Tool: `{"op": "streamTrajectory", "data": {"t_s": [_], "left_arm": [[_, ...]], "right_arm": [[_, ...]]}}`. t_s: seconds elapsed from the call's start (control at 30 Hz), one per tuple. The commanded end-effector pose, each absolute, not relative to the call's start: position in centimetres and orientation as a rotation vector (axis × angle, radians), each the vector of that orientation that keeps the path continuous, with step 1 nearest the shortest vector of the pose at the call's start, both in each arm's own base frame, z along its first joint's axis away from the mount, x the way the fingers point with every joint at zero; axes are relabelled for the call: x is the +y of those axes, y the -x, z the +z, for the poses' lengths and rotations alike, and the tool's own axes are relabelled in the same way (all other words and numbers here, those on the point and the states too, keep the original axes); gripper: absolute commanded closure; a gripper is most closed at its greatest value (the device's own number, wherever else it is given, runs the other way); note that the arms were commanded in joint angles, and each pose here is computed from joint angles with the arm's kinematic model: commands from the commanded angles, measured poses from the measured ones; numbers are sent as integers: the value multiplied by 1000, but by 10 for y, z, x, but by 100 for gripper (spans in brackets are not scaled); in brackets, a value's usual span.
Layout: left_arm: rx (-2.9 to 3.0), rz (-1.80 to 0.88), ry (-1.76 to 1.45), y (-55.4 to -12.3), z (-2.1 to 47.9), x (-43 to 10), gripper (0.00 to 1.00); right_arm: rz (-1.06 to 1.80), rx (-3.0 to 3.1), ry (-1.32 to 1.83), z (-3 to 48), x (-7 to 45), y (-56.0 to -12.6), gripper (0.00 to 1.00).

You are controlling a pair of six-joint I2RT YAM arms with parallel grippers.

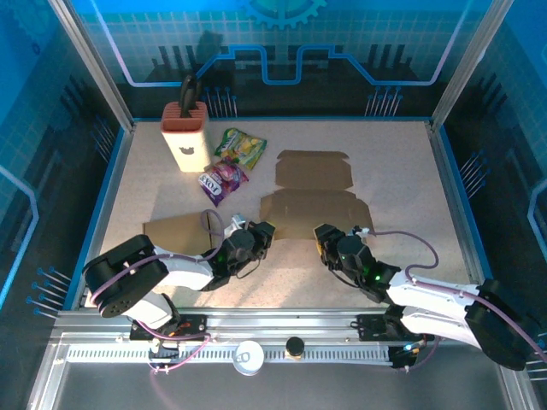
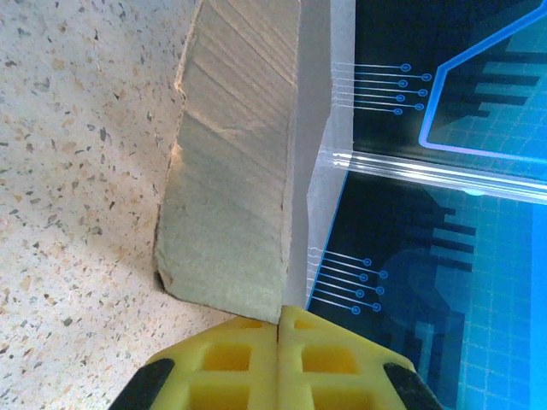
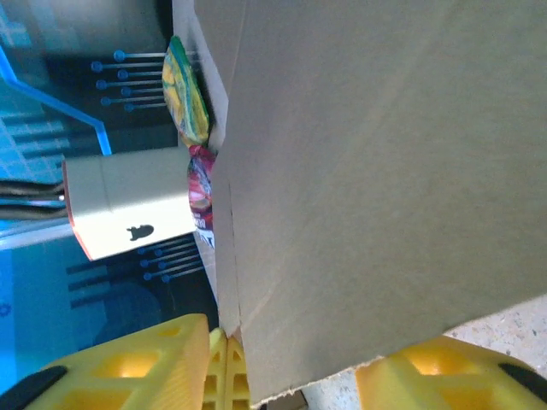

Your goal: Fold the paper box

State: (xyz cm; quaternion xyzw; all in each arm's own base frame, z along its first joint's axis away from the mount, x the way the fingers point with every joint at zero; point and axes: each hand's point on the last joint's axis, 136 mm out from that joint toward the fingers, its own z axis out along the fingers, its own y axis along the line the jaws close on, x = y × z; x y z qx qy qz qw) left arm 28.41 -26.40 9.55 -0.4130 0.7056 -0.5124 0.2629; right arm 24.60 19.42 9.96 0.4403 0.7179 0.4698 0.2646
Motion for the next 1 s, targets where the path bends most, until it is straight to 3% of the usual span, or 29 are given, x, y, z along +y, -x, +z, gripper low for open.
{"op": "streamTrajectory", "data": {"t_s": [0.0,0.57,0.6,0.63,0.73,0.97], "left_arm": [[1881,-1406,1087,-287,105,-270,100],[1917,-1420,1034,-286,104,-285,100],[1923,-1430,1007,-285,107,-289,92],[1930,-1439,975,-285,111,-292,76],[1962,-1418,864,-280,123,-293,53],[2069,-1087,592,-259,172,-254,33]], "right_arm": [[1285,1860,-1240,105,186,-257,60],[1278,1859,-1222,119,177,-268,100],[1276,1863,-1215,122,176,-269,100],[1282,1861,-1197,128,175,-271,100],[1275,1872,-1136,150,169,-276,100],[1249,1907,-924,219,157,-287,100]]}}
